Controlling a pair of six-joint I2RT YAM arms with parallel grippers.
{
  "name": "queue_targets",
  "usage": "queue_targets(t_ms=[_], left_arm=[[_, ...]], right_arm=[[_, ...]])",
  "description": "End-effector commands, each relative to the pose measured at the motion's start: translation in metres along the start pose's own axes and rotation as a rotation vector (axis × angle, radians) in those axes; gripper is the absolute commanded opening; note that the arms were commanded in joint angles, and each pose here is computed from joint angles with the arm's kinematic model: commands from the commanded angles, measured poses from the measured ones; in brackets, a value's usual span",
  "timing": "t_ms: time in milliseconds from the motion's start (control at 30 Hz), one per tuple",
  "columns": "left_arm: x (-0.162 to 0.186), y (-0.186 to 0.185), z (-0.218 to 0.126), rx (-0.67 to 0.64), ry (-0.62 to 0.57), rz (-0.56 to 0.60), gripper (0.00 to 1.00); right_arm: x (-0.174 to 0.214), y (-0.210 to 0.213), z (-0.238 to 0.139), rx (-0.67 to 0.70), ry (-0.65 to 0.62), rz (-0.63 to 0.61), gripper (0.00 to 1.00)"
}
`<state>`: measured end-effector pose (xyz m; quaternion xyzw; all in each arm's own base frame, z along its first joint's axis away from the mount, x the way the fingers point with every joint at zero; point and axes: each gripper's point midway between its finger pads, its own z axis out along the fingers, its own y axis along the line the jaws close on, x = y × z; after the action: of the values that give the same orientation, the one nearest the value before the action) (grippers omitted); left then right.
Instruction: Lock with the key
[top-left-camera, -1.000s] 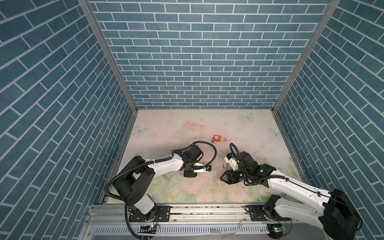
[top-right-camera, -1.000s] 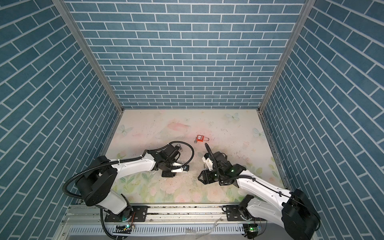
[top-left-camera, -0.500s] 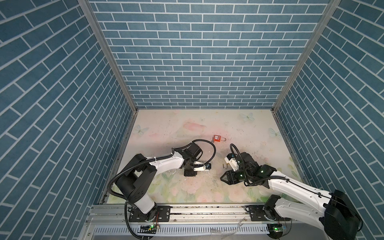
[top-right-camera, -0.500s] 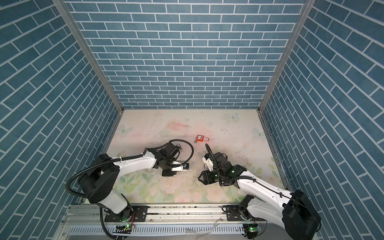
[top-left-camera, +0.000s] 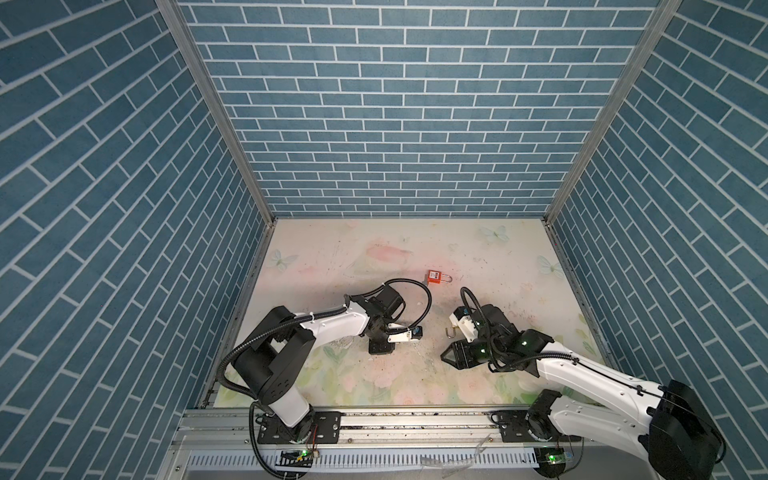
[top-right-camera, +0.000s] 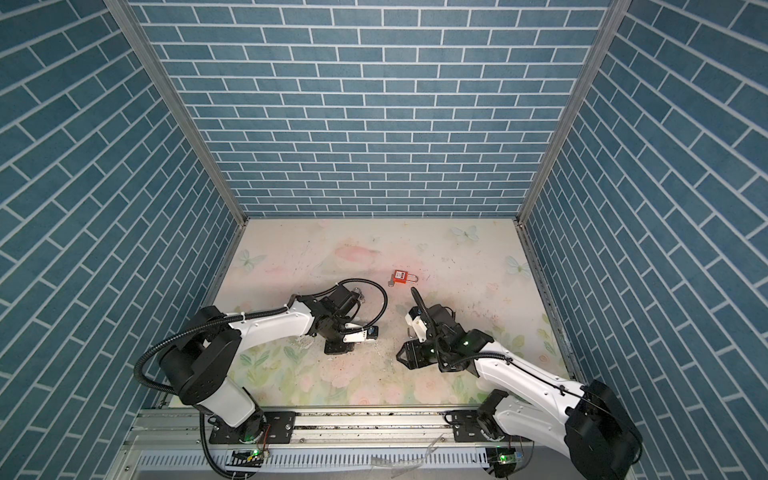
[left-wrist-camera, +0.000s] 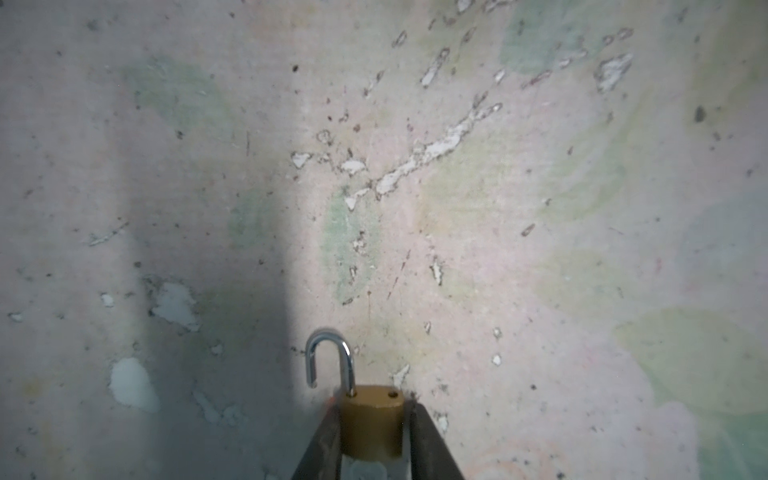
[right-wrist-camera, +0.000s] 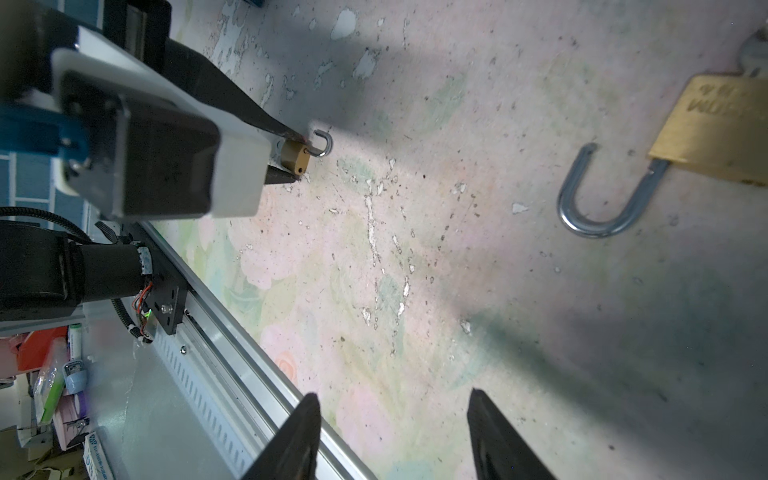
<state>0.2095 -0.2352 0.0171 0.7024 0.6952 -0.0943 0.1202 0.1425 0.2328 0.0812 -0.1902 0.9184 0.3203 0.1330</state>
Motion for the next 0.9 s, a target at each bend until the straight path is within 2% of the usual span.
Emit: queue_targets(t_ms=[0,200,367,433,533,767,867], left_arm=[[0.014,-0.010,0.006,0.042,0.045,-0.012,0.26],[0.011,-0.002,0.006,-0.003,0.033,-0.010,0.16],[-0.003,0.008,-0.001,-0.047,-0.036,-0.042,0.05],[-0.012,0.008,-0.007,-0.063,-0.084,-0.058,0.03],[-0.030,0.008,-0.024,-0.093,-0.180,-0.061,0.03],[-0.074,0.004,-0.079,-0.243,-0.392,0.018,0.04],[-0.092,0.000,-0.098,-0.296,-0.470,0.073,0.04]], right_arm=[[0.001,-0.003,0.000,0.004,-0.007,0.023,0.58],[-0.002,-0.002,-0.001,0.005,-0.009,0.021,0.58],[-0.009,0.000,-0.006,0.012,-0.032,0.018,0.58],[-0.015,0.002,-0.011,0.018,-0.058,0.012,0.57],[-0.032,0.009,-0.027,0.024,-0.138,-0.014,0.57],[-0.088,0.036,-0.094,0.018,-0.446,-0.110,0.58],[-0.106,0.040,-0.115,0.025,-0.500,-0.110,0.60]])
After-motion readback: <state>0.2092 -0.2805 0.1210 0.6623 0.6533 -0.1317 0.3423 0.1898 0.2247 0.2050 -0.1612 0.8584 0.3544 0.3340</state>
